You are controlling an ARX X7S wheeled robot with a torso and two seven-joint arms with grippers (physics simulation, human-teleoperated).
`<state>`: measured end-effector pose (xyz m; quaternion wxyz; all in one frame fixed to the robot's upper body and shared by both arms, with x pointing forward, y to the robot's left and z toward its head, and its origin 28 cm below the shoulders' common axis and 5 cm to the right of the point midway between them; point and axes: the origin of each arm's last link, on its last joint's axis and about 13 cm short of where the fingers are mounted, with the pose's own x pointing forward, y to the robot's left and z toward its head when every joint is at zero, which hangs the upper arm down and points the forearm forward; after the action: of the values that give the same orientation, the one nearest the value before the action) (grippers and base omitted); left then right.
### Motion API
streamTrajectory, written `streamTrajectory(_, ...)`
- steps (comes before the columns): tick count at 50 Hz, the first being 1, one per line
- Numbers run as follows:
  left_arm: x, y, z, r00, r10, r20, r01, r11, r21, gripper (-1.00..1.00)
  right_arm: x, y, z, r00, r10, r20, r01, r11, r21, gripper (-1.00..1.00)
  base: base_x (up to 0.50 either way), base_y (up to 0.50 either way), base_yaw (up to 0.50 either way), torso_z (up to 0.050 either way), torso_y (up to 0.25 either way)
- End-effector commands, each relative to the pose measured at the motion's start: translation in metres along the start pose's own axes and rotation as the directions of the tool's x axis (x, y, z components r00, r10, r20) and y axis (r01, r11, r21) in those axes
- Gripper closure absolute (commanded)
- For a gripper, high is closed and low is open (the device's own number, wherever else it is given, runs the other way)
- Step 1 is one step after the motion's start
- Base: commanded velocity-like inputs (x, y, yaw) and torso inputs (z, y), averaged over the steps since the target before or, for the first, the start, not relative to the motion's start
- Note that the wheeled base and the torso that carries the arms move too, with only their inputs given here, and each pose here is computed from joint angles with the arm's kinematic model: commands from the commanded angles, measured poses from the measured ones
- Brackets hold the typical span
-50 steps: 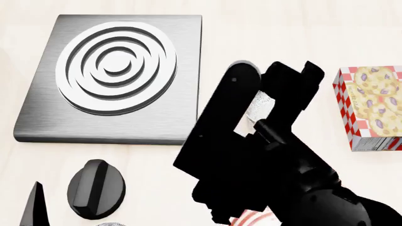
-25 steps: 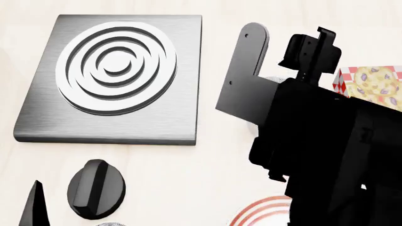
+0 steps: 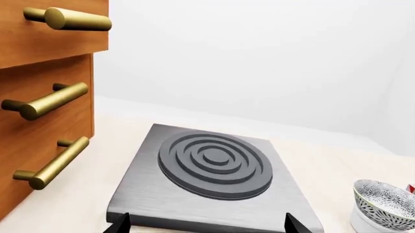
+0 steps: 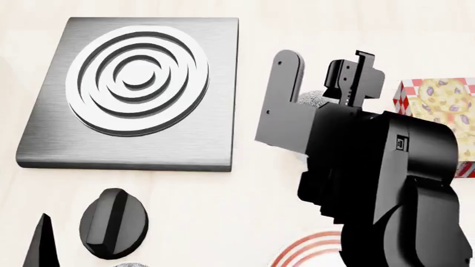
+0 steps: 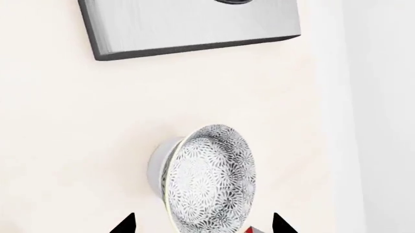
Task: Pick the akita bowl on the ramekin and place it on the plate.
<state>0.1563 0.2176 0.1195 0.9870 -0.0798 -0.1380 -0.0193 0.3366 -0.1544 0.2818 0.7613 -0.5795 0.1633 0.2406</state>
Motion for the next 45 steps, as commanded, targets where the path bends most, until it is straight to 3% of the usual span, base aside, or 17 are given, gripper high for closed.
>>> streamTrajectory(1, 0.0, 0.0, -0.001, 1.0, 0.001, -0.003, -0.001, 1.0, -0.003, -1.0, 0.008, 0.0, -0.001, 1.0, 0.0, 0.016, 0.0, 1.0, -0.014, -1.0, 0.0, 0.0, 0.0, 0.0, 0.0)
streamTrajectory(45, 0.0, 0.0, -0.004, 1.0, 0.007, -0.011, -0.007, 1.0, -0.003, -1.0, 0.051, 0.017, -0.019, 1.0, -0.006, 0.015, 0.004, 0.996, 0.088, -1.0, 0.0, 0.0, 0.0, 0.0, 0.0)
